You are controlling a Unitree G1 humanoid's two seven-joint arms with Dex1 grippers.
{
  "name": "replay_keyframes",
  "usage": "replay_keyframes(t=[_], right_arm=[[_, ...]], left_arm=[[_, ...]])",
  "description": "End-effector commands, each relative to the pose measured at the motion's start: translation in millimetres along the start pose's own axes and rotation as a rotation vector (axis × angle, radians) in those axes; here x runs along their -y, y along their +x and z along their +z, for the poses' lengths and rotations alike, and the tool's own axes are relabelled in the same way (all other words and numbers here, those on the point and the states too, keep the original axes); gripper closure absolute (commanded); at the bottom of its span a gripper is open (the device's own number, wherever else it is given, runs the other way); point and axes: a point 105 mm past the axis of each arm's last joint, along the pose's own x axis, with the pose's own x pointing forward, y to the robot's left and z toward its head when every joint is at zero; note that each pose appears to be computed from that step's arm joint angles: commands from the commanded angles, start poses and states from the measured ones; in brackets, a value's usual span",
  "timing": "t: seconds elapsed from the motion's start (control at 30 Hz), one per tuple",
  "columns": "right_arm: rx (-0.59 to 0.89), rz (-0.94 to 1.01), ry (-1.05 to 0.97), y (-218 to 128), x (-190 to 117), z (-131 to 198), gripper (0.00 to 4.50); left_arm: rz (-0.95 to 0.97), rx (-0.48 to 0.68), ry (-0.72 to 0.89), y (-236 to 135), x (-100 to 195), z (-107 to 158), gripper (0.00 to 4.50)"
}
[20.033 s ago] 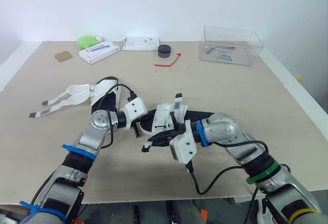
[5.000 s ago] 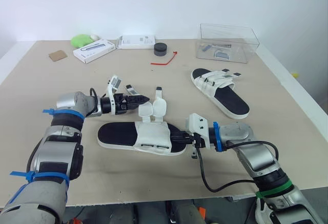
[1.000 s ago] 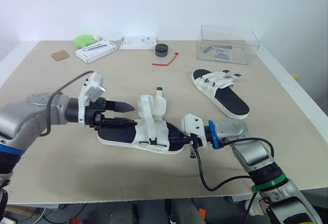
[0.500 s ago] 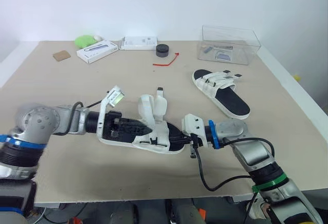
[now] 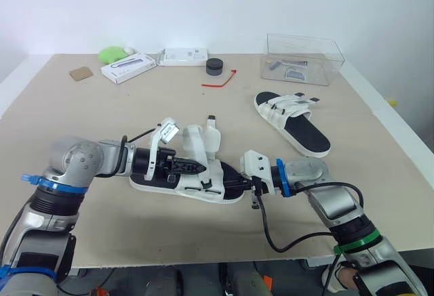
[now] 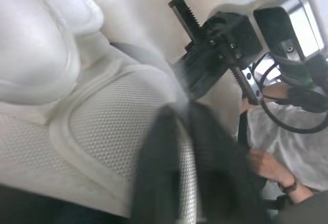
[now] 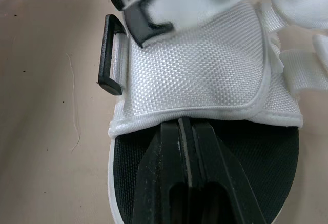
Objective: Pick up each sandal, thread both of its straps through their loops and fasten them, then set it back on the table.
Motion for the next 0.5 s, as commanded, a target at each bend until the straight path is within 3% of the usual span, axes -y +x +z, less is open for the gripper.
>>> replay_keyframes(t=[0.03,0.27,0.5], right_arm=[[-0.001,-0.010,-0.023,-3.8,0.1,3.8,4.50],[-0.003,-0.006,-0.024,-3.7,-1.4,3.7,4.50],[-0.004,-0.001,-0.026,-3.8,-2.4,3.6,4.50]], left_arm=[[-0.004,0.049,0.018,-4.2,1.4,13.5,4.48],[-0.150,0.144,-0.014,-15.5,17.5,33.1,4.48],[-0.241,0.053,0.064,-38.0,27.3,24.3,4.48]])
